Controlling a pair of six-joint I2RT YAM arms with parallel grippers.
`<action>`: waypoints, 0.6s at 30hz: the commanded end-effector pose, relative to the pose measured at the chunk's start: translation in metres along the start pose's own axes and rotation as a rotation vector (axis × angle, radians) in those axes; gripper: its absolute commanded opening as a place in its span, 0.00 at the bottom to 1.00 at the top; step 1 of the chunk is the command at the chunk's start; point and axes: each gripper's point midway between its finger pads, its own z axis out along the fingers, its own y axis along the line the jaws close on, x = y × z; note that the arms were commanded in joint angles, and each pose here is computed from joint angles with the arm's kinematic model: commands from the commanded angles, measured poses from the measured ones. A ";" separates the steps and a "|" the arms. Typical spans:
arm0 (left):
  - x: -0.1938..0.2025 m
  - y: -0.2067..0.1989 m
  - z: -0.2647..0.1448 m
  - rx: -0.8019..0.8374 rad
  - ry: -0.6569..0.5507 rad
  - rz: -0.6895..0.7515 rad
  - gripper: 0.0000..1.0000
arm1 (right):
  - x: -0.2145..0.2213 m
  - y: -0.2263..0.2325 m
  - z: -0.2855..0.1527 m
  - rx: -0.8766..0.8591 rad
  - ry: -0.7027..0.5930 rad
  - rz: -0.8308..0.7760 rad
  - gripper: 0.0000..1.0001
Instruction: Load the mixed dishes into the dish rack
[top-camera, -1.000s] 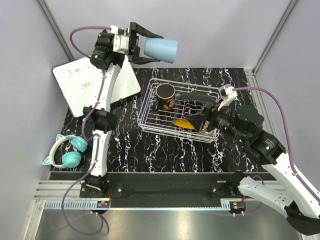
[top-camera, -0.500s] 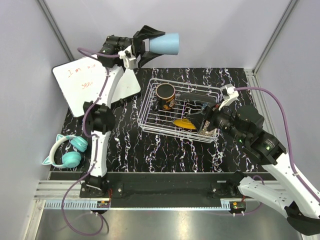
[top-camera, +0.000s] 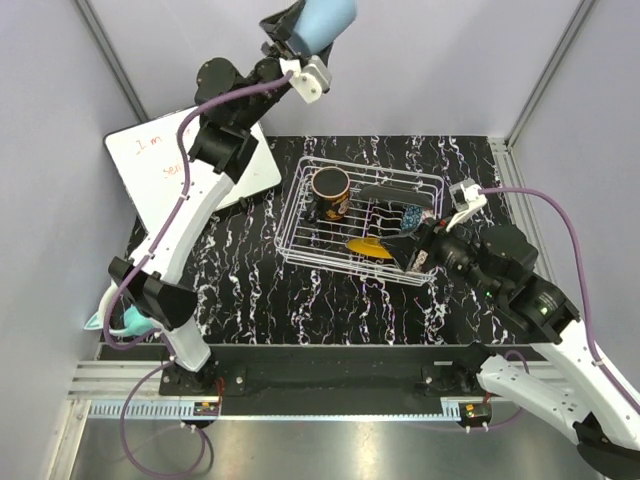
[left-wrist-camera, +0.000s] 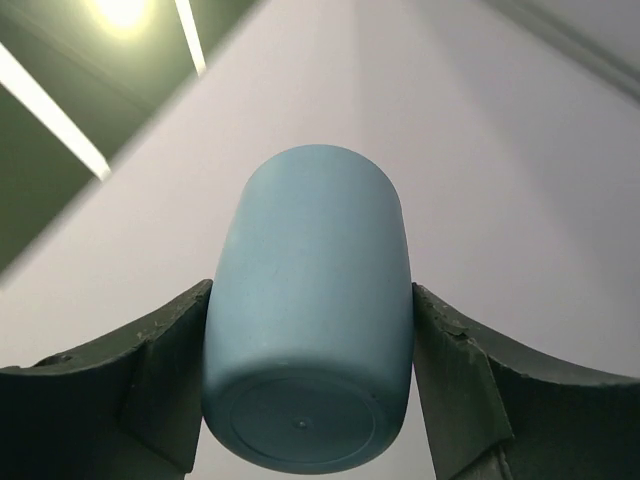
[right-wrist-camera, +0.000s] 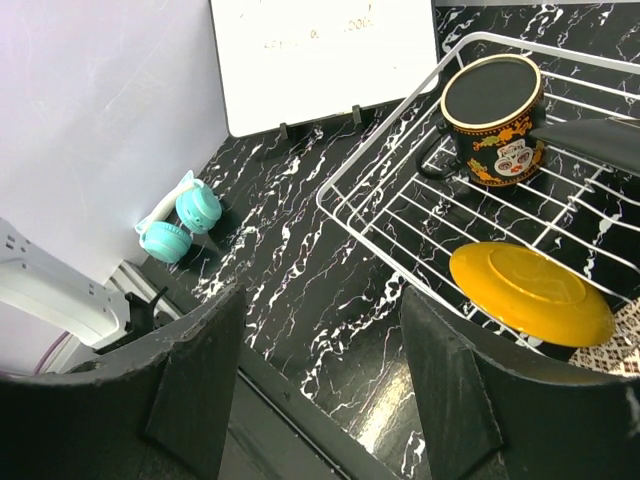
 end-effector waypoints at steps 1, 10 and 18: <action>0.121 -0.059 -0.062 -0.033 0.530 -0.277 0.00 | -0.012 -0.006 -0.012 0.022 -0.086 -0.014 0.72; 0.133 -0.165 -0.142 0.180 0.939 -0.687 0.00 | 0.004 -0.020 -0.021 0.059 -0.093 -0.005 0.72; 0.091 -0.215 -0.192 0.478 1.049 -0.875 0.00 | 0.028 -0.039 -0.027 0.102 -0.083 0.006 0.72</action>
